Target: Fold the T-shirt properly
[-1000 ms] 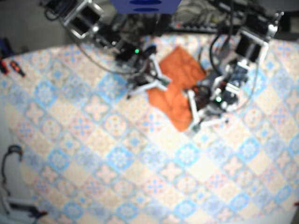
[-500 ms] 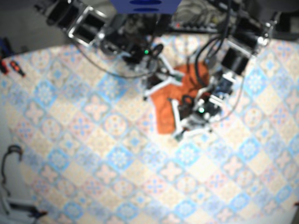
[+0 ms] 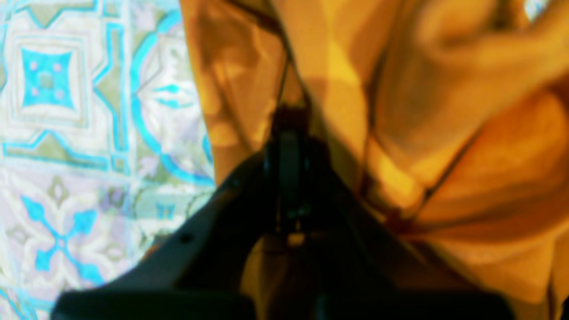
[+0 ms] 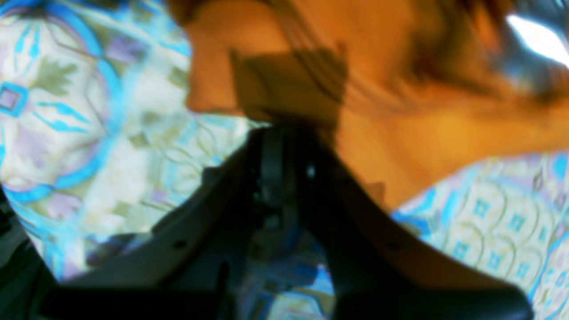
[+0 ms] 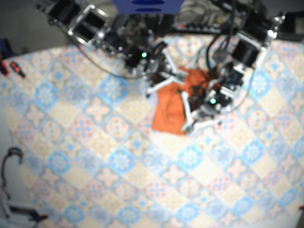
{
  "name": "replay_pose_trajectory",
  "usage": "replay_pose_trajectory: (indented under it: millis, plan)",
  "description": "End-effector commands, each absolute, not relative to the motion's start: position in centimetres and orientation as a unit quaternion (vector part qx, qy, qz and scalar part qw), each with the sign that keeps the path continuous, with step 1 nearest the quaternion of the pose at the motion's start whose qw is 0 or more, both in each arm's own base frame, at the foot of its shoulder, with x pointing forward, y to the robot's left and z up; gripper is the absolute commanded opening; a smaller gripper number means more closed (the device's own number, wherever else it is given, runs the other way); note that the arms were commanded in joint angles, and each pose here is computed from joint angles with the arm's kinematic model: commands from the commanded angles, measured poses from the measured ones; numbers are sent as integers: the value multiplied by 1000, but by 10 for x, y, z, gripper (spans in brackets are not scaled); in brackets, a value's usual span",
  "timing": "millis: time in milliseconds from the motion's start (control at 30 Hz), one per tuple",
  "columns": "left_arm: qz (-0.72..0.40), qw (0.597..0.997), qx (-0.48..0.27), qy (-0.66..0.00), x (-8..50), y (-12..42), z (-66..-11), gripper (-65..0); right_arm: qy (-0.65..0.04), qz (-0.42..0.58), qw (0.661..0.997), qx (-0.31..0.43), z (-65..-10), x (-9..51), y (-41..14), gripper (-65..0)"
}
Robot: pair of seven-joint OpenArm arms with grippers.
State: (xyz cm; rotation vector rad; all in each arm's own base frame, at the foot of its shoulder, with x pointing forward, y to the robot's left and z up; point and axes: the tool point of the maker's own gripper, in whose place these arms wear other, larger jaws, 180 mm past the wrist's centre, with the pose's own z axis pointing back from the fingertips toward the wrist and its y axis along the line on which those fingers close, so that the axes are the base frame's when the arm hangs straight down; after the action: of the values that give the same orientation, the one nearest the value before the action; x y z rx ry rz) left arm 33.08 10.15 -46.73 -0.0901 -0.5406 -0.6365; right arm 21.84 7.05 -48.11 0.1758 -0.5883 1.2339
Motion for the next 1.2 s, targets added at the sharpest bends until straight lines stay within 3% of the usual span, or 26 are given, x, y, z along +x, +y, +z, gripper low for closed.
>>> replay_pose_trajectory:
  millis: [0,267,833,1167]
  plan:
    - [-314,908,-34,-276,337,109,-457,-650,-261,565,782,39,-484,232,46,-599]
    - [-299,899,-33,-317,341,117,-431,-650,-284,494,821,30,-481,257,9,-598]
    - [-320,882,-32,-344,338,110,-405,-650,-325,451,831,21,-453,280,-5,-598]
    - [-279,883,3,-377,311,165,-372,-650,-379,342,860,-21,-410,284,-78,-598]
